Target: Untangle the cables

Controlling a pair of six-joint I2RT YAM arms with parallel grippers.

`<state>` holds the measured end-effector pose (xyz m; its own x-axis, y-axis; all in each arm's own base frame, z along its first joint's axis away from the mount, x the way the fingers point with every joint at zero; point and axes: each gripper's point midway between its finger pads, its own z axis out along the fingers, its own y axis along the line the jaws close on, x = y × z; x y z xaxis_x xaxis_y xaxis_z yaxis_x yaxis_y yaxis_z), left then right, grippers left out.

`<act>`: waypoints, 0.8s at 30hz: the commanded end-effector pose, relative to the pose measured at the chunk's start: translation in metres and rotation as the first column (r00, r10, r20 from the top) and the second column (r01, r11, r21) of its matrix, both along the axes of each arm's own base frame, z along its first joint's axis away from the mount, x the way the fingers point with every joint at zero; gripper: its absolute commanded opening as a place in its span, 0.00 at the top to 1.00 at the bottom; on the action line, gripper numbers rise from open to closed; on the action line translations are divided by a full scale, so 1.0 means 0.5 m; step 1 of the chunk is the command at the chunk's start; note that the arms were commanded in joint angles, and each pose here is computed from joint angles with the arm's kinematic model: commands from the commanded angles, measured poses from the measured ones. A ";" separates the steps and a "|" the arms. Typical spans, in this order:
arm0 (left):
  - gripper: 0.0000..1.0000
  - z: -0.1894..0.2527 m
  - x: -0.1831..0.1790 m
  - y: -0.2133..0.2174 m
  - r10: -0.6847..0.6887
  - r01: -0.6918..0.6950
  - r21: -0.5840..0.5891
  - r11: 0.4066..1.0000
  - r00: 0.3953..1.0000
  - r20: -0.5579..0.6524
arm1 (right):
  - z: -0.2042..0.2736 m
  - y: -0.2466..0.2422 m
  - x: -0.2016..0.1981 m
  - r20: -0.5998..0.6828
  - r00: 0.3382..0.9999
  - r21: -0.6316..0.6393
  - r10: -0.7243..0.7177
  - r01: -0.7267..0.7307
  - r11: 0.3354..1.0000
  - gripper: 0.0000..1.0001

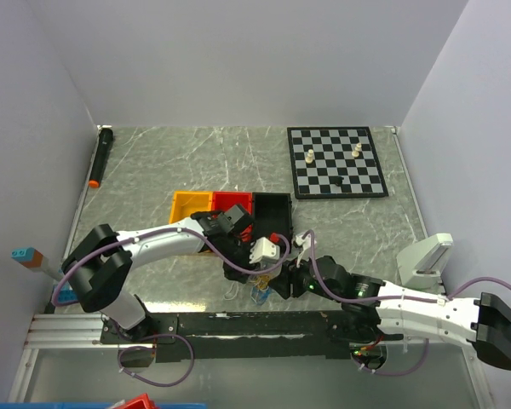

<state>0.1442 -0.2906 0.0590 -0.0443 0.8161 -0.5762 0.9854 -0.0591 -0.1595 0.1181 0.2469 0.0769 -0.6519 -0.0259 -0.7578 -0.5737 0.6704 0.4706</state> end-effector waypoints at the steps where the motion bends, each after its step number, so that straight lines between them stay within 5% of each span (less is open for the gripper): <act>1: 0.51 0.014 -0.023 0.013 -0.101 0.102 -0.020 0.995 0.995 0.008 | 0.014 0.000 0.011 0.019 0.999 0.034 -0.027 0.027 0.999 0.44; 16: 0.47 0.087 -0.015 -0.030 -0.003 0.000 -0.107 0.994 1.000 -0.029 | 0.008 0.012 0.014 0.015 1.000 0.029 -0.018 0.017 0.999 0.44; 24: 0.56 0.072 -0.051 -0.025 -0.088 0.082 -0.105 0.991 0.994 -0.057 | 0.011 0.008 0.017 0.017 1.000 0.031 -0.025 0.024 0.999 0.44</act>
